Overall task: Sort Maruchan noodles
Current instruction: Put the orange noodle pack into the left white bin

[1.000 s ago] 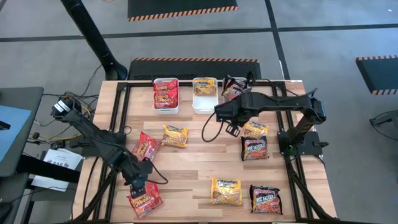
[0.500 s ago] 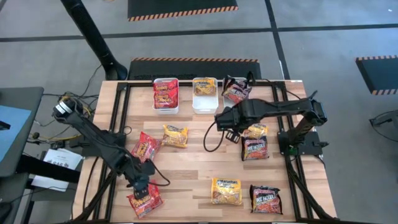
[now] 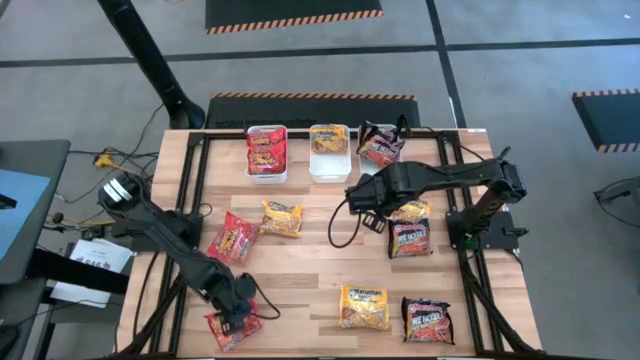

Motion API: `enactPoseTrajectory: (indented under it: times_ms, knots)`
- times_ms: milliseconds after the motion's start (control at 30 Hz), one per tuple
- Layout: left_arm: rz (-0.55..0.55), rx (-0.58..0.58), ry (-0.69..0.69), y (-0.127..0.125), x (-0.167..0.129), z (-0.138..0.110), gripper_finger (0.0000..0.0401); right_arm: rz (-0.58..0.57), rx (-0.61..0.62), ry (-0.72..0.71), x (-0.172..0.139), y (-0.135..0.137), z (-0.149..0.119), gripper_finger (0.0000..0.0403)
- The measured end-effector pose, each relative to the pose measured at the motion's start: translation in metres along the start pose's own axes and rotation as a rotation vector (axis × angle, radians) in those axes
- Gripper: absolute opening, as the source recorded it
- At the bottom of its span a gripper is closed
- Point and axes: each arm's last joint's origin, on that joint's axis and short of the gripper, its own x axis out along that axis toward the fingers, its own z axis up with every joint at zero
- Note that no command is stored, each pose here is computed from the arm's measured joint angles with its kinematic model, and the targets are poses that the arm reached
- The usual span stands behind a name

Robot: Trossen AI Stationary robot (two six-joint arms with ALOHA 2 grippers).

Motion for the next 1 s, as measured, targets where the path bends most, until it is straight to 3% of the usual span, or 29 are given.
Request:
enactPoseTrajectory:
  times_ms: [267, 567, 800, 1000]
  knots:
    - [-0.018, 0.026, 0.002, -0.004, 0.013, 0.003, 0.016, 0.0, 0.003, -0.001, 0.0, 0.0, 0.0, 0.0104]
    - [-0.09, 0.072, -0.007, -0.011, 0.013, 0.004, 0.0014, 0.001, 0.021, -0.005, 0.0, 0.0, 0.001, 0.0104]
    - [-0.101, 0.091, -0.016, -0.011, 0.01, 0.005, 0.0001, 0.001, 0.024, -0.006, 0.0, 0.0, 0.001, 0.0104]
    - [-0.143, 0.101, -0.082, -0.009, -0.01, 0.014, 0.0, 0.002, 0.026, -0.012, 0.0, 0.0, 0.001, 0.0104]
